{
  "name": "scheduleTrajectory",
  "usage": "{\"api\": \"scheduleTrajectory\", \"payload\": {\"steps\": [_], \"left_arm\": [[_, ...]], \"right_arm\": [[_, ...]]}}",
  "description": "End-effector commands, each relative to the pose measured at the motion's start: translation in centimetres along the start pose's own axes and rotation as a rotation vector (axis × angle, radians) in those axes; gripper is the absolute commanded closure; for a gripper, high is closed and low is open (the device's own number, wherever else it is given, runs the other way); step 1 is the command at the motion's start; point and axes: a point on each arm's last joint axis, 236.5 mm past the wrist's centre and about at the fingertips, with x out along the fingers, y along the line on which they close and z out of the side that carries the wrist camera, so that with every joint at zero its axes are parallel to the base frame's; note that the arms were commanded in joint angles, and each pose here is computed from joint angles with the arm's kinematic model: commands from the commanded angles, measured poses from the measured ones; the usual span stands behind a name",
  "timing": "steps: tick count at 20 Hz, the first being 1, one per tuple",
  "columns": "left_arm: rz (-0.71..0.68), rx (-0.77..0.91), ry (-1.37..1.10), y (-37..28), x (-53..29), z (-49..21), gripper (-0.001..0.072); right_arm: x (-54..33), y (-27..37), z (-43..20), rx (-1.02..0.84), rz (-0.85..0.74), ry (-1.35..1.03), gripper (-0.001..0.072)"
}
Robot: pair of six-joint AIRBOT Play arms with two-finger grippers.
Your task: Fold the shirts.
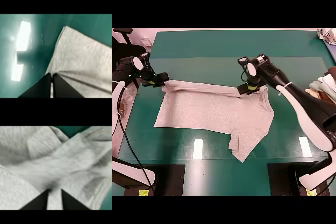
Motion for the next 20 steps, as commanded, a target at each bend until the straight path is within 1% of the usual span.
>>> {"api": "scheduleTrajectory", "payload": {"steps": [1,2,5,6,7,8,10,11,12,15,17,20], "left_arm": [[0.001,-0.005,0.049,0.1,0.6,-1.5,0.0681],[0.001,-0.005,0.051,0.1,0.5,-1.6,0.0681],[0.002,-0.008,0.058,0.1,0.0,-1.7,0.0671],[0.002,-0.016,0.059,0.1,-0.2,-1.7,0.0429],[0.000,-0.033,0.048,0.0,-0.6,-1.5,0.0139],[-0.002,-0.036,0.041,0.0,-1.0,-1.3,0.0112],[-0.005,-0.033,0.024,-0.2,-2.0,-1.0,0.0110],[-0.009,-0.032,0.009,-0.3,-2.7,-0.7,0.0086],[-0.013,-0.031,-0.011,-0.4,-3.6,-0.3,-0.0005],[-0.062,0.001,-0.032,-1.7,-5.9,-0.2,0.0001],[-0.085,0.010,0.009,-2.3,-6.7,-1.3,0.0002],[-0.134,0.043,0.052,-3.4,-7.3,-2.4,0.0001]], "right_arm": [[-3.5,-0.5,0.3,0.036,0.041,-0.071,0.0345],[-4.6,-1.1,0.4,0.050,0.045,-0.092,0.0330],[-7.7,-2.8,1.1,0.081,0.055,-0.170,0.0330],[-8.4,-3.6,1.5,0.099,0.055,-0.197,0.0330],[-8.9,-4.8,1.9,0.124,0.053,-0.221,0.0330],[-9.0,-6.1,2.2,0.153,0.049,-0.231,0.0330],[-8.4,-8.6,2.4,0.179,0.033,-0.229,0.0330],[-7.9,-9.4,2.5,0.188,0.044,-0.232,0.0330],[-7.2,-9.6,2.9,0.199,0.089,-0.244,0.0330],[-5.1,-9.6,5.1,0.267,0.270,-0.325,0.0330],[-3.5,-10.4,6.4,0.319,0.379,-0.330,0.0330],[-1.9,-9.5,8.1,0.308,0.579,-0.302,0.0330]]}}
